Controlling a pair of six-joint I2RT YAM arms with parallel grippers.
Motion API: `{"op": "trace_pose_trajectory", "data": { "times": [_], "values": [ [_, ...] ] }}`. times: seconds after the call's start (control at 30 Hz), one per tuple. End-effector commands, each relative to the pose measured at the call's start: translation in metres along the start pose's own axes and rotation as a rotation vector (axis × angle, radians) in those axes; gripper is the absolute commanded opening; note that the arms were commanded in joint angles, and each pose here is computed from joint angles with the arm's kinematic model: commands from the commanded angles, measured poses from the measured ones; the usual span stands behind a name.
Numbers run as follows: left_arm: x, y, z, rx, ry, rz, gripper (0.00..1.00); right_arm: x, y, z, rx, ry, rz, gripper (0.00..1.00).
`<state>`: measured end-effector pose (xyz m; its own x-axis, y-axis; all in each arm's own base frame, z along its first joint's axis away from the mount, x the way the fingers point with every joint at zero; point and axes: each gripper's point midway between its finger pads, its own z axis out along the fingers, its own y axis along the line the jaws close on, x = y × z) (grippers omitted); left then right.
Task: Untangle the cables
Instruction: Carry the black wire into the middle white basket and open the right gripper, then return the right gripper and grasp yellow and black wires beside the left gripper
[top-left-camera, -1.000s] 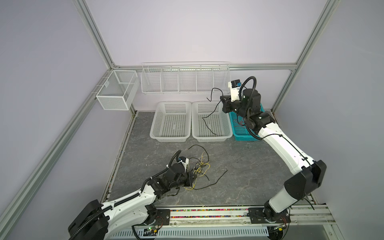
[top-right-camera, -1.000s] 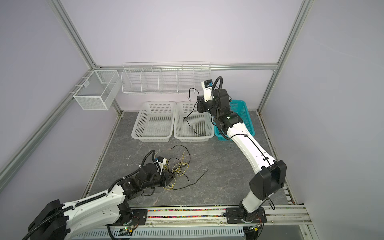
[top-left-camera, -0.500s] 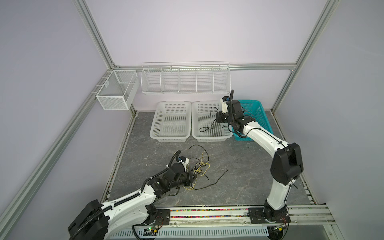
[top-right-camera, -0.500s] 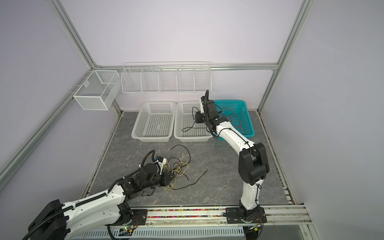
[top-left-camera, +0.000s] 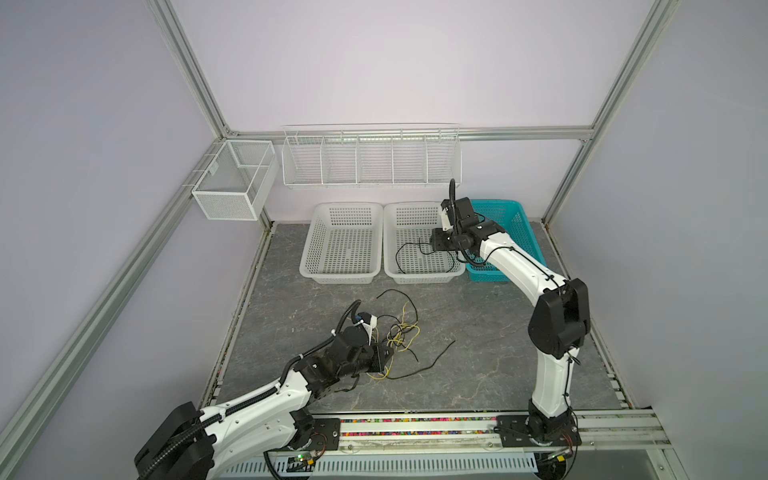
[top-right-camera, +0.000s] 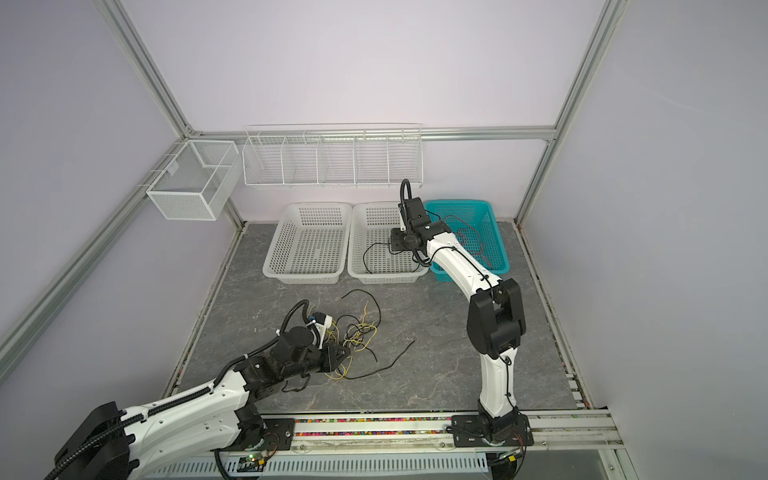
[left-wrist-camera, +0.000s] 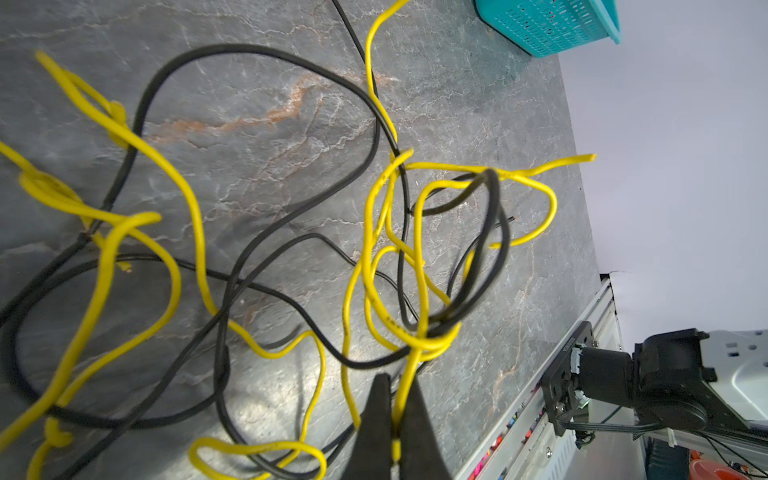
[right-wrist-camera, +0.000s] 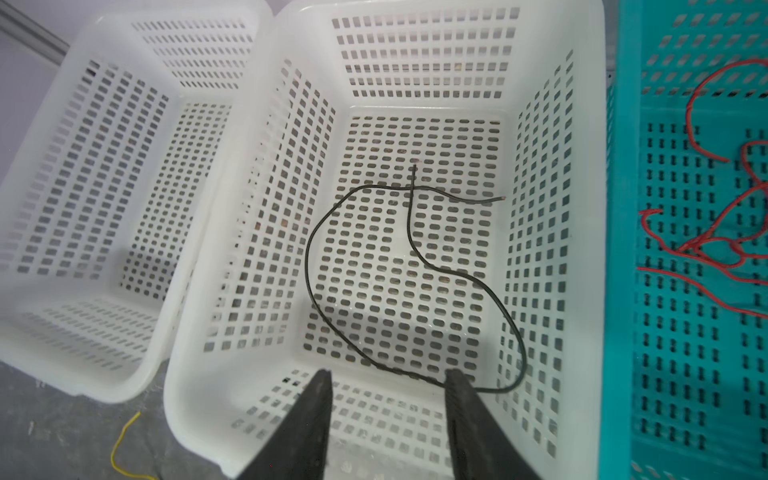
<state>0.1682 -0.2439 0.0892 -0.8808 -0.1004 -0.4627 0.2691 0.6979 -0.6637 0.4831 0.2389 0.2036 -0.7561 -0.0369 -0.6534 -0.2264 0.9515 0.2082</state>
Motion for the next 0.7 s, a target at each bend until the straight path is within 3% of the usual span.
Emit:
{"op": "trace_pose_trajectory", "data": {
  "times": [0.0,0.13,0.3,0.47,0.67],
  "values": [
    [-0.010,-0.010,-0.003,0.029,-0.033,-0.001,0.00,-0.011,0.002,-0.056,-0.008,-0.060,-0.015,0.53],
    [-0.014,-0.022,-0.006,0.073,-0.042,-0.013,0.00,0.011,0.026,-0.092,-0.158,-0.078,-0.023,0.57],
    [-0.022,-0.035,-0.010,0.113,-0.055,-0.014,0.00,0.076,0.074,-0.122,-0.433,-0.018,-0.060,0.61],
    [-0.026,-0.044,-0.013,0.136,-0.062,-0.010,0.00,0.155,0.103,-0.125,-0.524,0.063,-0.107,0.61],
    [-0.031,-0.049,-0.017,0.169,-0.096,-0.025,0.00,0.201,0.110,-0.128,-0.609,0.050,-0.031,0.60]
  ]
}}
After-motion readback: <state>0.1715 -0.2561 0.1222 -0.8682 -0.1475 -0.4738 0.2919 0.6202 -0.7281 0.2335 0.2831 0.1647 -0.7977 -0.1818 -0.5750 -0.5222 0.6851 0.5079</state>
